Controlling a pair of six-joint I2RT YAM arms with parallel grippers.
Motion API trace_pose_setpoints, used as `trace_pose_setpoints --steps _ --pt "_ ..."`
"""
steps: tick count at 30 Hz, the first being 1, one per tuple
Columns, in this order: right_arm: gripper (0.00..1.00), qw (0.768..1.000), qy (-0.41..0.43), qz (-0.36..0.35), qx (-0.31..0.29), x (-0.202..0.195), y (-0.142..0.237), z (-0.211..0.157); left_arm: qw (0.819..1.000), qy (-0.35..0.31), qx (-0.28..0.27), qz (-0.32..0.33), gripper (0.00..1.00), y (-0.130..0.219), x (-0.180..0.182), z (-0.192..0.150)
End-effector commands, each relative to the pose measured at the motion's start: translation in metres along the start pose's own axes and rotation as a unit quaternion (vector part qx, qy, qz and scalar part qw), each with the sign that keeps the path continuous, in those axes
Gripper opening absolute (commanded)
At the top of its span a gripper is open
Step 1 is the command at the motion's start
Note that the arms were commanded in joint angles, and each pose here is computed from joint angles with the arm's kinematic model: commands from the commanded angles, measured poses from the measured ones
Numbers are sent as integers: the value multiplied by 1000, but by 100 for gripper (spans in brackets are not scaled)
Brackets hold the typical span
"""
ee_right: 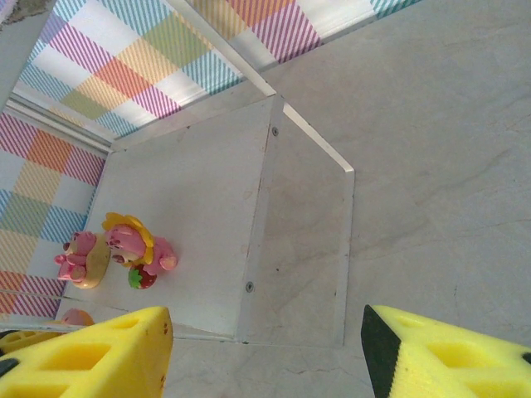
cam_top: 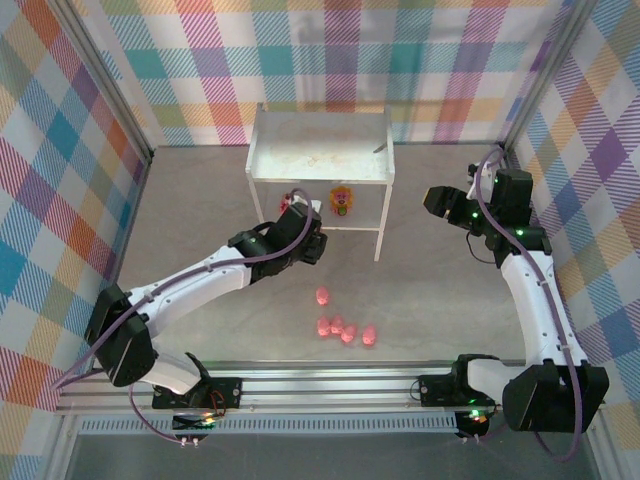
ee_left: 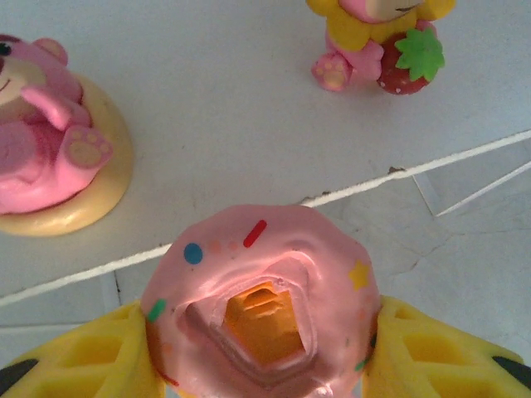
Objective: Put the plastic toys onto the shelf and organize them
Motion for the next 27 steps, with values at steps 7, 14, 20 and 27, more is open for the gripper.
trace_pose_setpoints --steps 7,14,20,27 --pt "63 1000 2 18 -6 0 -7 4 996 1 -84 -5 39 1 -12 33" --pt "63 1000 5 17 -4 0 -7 3 996 6 -94 -8 39 -7 -16 37" --pt "63 1000 6 17 -2 -1 -7 2 994 8 -111 -1 39 -9 -15 38" --pt "63 1000 8 17 -1 -1 -8 1 995 3 -102 3 39 -15 -17 38"
Point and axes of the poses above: each hand's point on the last joint's axis, 136 mm out from that joint toward the fingers, its own y axis back along the fingers, its own x axis along the line the jaws close on, z = x × y, the point moved 9 cm from there along y, back along the fingers, and after that the axes turned 15 degrees about y, right-handed, at the moved point
